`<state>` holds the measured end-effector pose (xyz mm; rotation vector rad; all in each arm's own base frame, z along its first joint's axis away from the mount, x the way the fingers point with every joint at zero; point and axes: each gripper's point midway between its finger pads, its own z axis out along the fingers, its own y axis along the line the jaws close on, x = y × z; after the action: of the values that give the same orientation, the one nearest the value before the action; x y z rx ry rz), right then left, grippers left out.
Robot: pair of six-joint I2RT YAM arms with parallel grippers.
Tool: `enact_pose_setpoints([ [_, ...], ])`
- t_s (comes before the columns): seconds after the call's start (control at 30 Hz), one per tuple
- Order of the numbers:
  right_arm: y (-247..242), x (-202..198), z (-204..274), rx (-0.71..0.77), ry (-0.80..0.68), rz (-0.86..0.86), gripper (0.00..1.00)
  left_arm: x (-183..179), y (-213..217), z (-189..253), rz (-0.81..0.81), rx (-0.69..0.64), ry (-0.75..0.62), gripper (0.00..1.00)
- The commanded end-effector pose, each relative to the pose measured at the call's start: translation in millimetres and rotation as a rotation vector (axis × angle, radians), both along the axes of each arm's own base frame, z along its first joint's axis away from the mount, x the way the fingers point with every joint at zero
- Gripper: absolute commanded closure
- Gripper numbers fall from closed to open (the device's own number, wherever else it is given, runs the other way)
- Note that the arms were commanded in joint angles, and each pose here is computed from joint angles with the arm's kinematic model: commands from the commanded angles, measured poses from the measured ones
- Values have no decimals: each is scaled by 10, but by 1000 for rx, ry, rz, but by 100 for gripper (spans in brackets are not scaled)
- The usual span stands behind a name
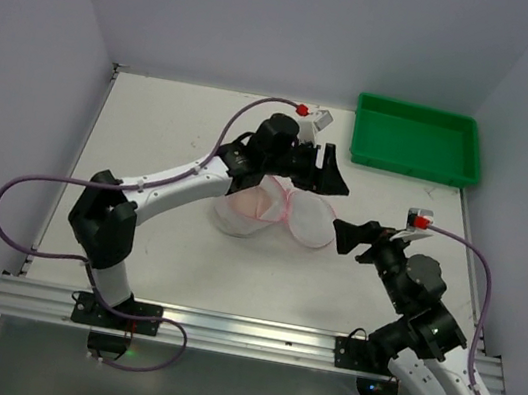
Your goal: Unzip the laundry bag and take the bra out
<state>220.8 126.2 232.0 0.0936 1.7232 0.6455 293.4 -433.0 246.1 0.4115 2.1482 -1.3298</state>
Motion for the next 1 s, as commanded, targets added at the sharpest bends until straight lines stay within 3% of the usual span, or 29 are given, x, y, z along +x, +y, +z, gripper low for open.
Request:
enact_pose_setpoints([
  [0.0,-51,8,85,-32,-28,-14,5,123,83,642,55,-95,-163,23],
  [0.1,72,16,117,-47,-26,47,6,251,451,566,166,4,-193,22],
  [0.23,325,82,133,-61,14,148,9,462,1308,312,386,166,-184,23],
  [0.43,801,285,85,-100,75,265,12,299,2217,-236,540,420,-175,29],
  [0.63,1413,520,-67,-181,130,358,14,107,2359,-736,530,490,-101,34],
  [0.8,1781,732,-169,-164,158,390,16,103,2474,-984,550,549,-79,42],
  [0.93,2019,866,-298,-152,182,400,17,72,2479,-1069,544,539,-84,57],
  [0.97,2069,895,-440,-156,217,399,17,41,2479,-1126,534,536,-78,66],
])
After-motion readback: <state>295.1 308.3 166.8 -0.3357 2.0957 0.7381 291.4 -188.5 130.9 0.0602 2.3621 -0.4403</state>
